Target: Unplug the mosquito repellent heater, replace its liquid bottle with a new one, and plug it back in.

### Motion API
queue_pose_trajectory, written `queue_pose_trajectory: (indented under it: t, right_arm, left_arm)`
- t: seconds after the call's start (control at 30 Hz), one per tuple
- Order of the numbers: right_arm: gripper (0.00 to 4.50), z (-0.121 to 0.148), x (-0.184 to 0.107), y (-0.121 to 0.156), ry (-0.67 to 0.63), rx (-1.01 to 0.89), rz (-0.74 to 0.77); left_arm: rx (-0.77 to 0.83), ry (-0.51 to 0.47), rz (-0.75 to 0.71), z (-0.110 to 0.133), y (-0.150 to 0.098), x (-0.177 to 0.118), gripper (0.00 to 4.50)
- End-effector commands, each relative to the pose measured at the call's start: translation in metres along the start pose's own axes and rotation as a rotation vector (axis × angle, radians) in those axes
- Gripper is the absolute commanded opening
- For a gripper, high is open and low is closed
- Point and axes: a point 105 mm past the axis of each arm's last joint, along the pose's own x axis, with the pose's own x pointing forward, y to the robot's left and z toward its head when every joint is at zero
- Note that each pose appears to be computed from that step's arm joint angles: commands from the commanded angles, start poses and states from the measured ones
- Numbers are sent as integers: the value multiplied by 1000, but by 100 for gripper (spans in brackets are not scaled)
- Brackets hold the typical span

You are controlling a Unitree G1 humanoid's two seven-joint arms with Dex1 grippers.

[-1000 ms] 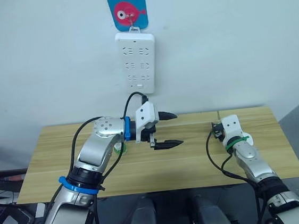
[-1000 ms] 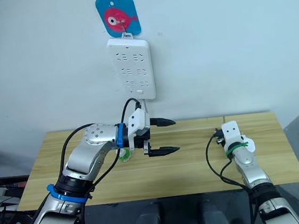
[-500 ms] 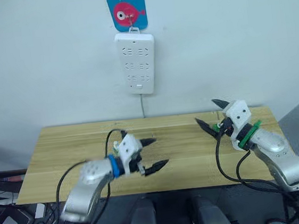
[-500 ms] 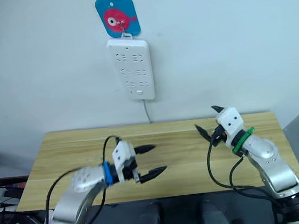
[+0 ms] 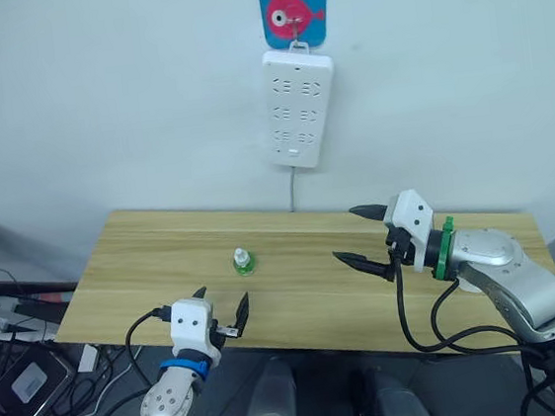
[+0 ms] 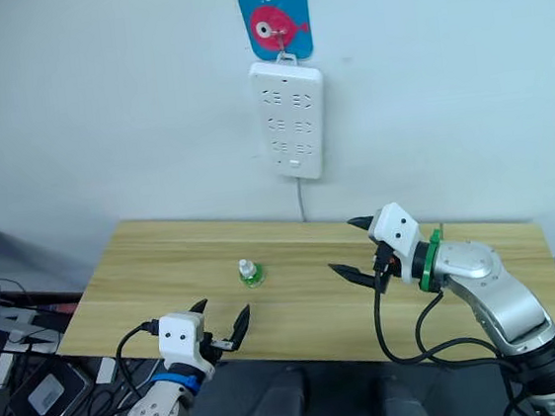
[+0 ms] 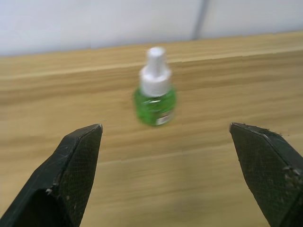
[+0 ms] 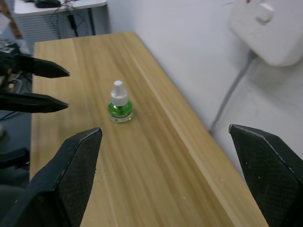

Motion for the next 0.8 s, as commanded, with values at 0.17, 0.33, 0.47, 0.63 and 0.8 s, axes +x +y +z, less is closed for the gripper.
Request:
queue_pose_trajectory:
  t: [0.17, 0.33, 0.47, 0.63, 0.8]
  right_arm:
    - [446, 20, -3, 15, -4, -20, 79]
    - [446, 29, -9, 17, 18, -16, 92]
    - [446, 32, -14, 16, 38, -11, 88]
    - [446, 34, -14, 14, 45, -3, 79]
    - [450, 38, -12, 12, 44, 7, 56]
  left_arm:
    - [23, -63, 11, -18, -1, 45, 450]
    - [-37, -58, -43, -28, -14, 70, 450]
    - [-27, -63, -69, -30, -20, 80, 450]
    - [26, -66, -68, -29, -18, 89, 450]
    - [28, -82, -73, -26, -20, 94, 392]
